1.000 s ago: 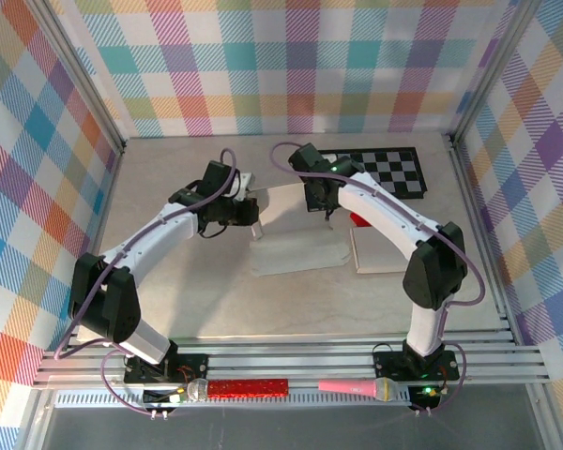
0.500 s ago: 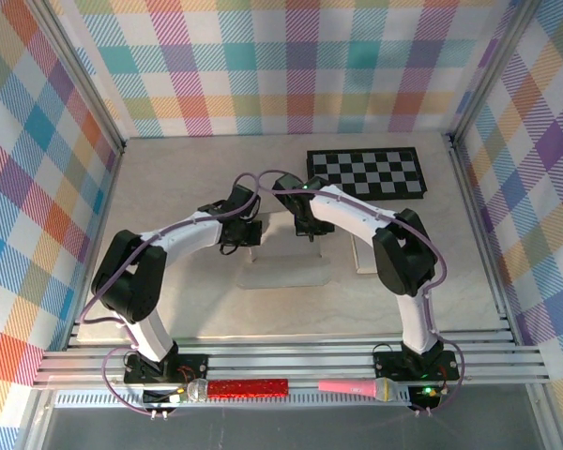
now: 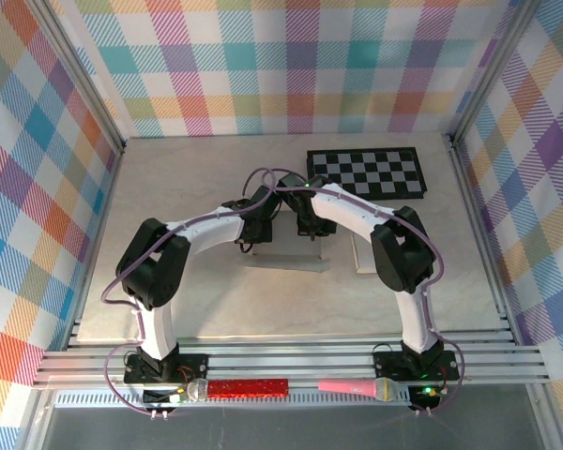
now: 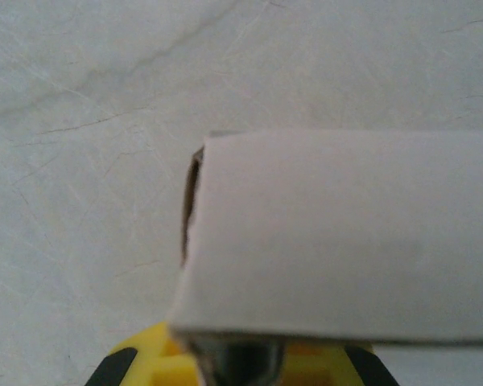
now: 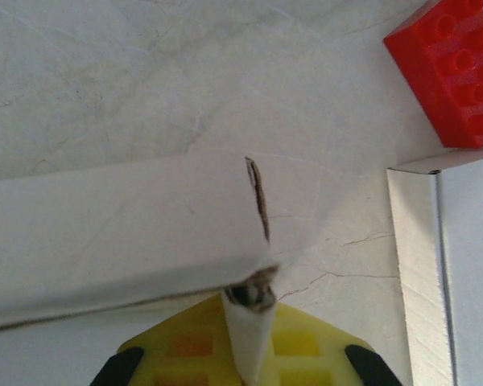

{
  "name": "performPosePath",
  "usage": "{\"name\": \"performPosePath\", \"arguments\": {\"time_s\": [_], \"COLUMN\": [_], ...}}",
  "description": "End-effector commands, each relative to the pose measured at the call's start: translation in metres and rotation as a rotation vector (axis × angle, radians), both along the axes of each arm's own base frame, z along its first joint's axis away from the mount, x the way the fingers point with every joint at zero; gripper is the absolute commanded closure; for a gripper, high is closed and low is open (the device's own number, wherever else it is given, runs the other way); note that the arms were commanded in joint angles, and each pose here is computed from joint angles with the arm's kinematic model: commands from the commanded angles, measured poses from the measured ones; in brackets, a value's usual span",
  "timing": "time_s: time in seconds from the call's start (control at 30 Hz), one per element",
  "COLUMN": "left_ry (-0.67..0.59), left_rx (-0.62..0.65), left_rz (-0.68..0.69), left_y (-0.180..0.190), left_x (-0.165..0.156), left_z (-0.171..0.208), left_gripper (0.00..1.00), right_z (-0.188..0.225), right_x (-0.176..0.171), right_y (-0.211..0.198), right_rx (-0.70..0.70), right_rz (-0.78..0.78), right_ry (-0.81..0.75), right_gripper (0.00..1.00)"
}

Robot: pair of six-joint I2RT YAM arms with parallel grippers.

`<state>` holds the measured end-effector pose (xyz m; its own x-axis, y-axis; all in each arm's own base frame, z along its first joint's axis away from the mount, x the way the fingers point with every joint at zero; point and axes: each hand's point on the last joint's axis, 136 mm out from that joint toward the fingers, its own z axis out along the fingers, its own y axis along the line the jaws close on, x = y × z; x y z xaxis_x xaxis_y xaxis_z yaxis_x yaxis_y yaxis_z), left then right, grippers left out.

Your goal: Fold the paper box

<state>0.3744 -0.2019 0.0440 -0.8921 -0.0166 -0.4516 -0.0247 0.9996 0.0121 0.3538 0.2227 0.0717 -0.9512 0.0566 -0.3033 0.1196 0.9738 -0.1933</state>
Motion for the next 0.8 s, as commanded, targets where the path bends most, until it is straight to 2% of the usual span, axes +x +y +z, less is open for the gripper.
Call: {"name": "performPosePath", "arguments": {"time_s": [0.0, 0.17, 0.27, 0.37, 0.53, 0.77], "left_ry": [0.101, 0.079, 0.049, 0.023, 0.054, 0.169], "left_rx": [0.196, 0.181, 0.151, 0.09, -0.077, -0.209], "left_rz": [0.039, 0.039, 0.039, 0.034, 0.047, -0.005], "left_y": [0.037, 0.035, 0.032, 0.03, 0.034, 0.026], "left_x": [-0.023, -0.022, -0.018, -0.017, -0.024, -0.039], "left_z": [-0.034, -0.027, -0.006, 0.016, 0.029, 0.01], "left_gripper": [1.0, 1.0, 0.8, 0.65, 0.52, 0.51], "right_z": [-0.003, -0.002, 0.004, 0.009, 0.01, 0.011], "right_x": [-0.006, -0.005, -0.005, -0.004, -0.005, -0.005], "right_y": [-0.002, -0.002, -0.007, -0.006, -0.006, -0.006], "right_rx": [0.0, 0.011, 0.006, 0.036, 0.037, 0.049], "right_rz": [-0.028, -0.029, -0.037, -0.027, -0.022, -0.018], "right_ry": [0.039, 0.03, 0.004, -0.024, -0.014, -0.015], "right_gripper": [1.0, 1.0, 1.0, 1.0, 1.0, 1.0]}}
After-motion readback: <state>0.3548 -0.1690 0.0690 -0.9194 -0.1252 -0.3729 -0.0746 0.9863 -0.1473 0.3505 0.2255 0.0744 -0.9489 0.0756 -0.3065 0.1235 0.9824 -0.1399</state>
